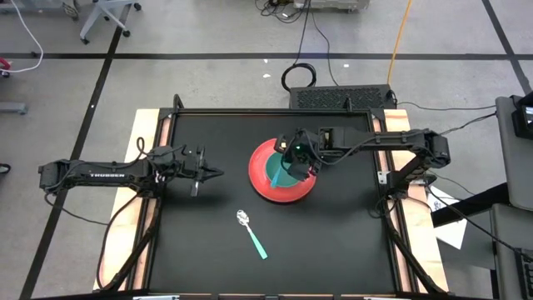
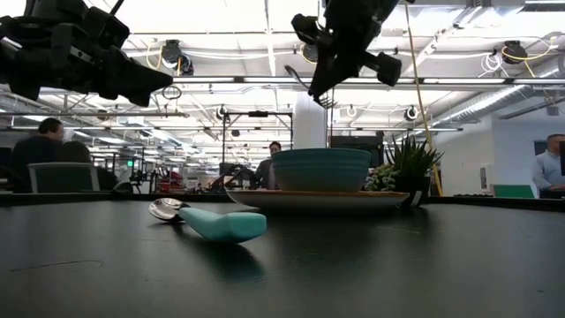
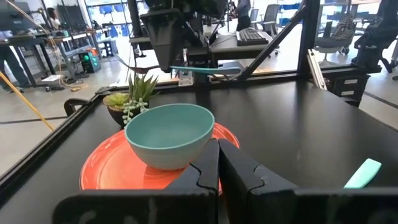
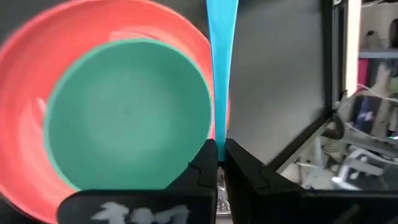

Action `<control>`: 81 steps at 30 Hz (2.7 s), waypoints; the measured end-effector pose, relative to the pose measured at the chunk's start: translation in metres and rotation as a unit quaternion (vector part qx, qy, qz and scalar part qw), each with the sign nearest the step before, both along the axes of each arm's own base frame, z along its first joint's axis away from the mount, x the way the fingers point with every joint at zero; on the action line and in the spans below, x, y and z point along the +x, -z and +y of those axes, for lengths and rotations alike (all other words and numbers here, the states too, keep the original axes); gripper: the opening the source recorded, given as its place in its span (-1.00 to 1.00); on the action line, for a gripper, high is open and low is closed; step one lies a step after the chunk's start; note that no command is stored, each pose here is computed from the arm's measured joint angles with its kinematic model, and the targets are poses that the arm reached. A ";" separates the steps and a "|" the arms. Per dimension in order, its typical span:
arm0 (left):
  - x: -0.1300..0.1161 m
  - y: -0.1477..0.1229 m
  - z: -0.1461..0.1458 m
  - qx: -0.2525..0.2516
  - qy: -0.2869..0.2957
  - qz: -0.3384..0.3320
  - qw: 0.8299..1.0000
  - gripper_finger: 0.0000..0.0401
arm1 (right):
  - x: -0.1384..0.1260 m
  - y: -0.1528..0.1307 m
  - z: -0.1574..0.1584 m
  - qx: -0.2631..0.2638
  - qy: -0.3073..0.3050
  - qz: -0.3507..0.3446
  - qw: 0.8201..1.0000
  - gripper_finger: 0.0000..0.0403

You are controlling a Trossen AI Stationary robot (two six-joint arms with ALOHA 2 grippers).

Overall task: Set table place
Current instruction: Put the blue fork on the right side of the green bowl

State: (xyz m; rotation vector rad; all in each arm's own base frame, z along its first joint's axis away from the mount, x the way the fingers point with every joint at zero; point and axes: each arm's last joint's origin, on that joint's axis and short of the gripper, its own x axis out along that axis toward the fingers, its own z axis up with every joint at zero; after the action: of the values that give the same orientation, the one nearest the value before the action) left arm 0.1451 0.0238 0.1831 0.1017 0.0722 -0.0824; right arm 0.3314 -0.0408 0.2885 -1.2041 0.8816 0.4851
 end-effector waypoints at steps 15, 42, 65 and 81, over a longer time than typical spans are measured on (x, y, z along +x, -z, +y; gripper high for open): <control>0.000 0.003 0.000 -0.002 -0.006 0.013 1.000 -0.93 | -0.033 0.014 0.022 0.021 0.068 0.174 0.982 -1.00; 0.000 0.002 0.004 0.057 -0.058 0.012 0.997 -0.93 | -0.053 0.064 0.011 -0.030 -0.053 0.269 0.961 -1.00; 0.000 0.003 0.004 0.057 -0.067 0.014 0.996 -0.93 | -0.055 0.077 -0.015 -0.112 -0.106 0.247 0.957 -1.00; 0.000 0.004 0.004 0.053 -0.067 0.019 0.996 -0.93 | -0.049 0.076 -0.009 -0.144 -0.114 0.232 0.955 -1.00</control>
State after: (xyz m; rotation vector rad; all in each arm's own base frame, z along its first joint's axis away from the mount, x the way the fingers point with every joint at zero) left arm 0.1449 0.0280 0.1796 0.2017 0.1207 0.0533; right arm 0.2824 -0.0497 0.2126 -1.4986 1.2513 0.8716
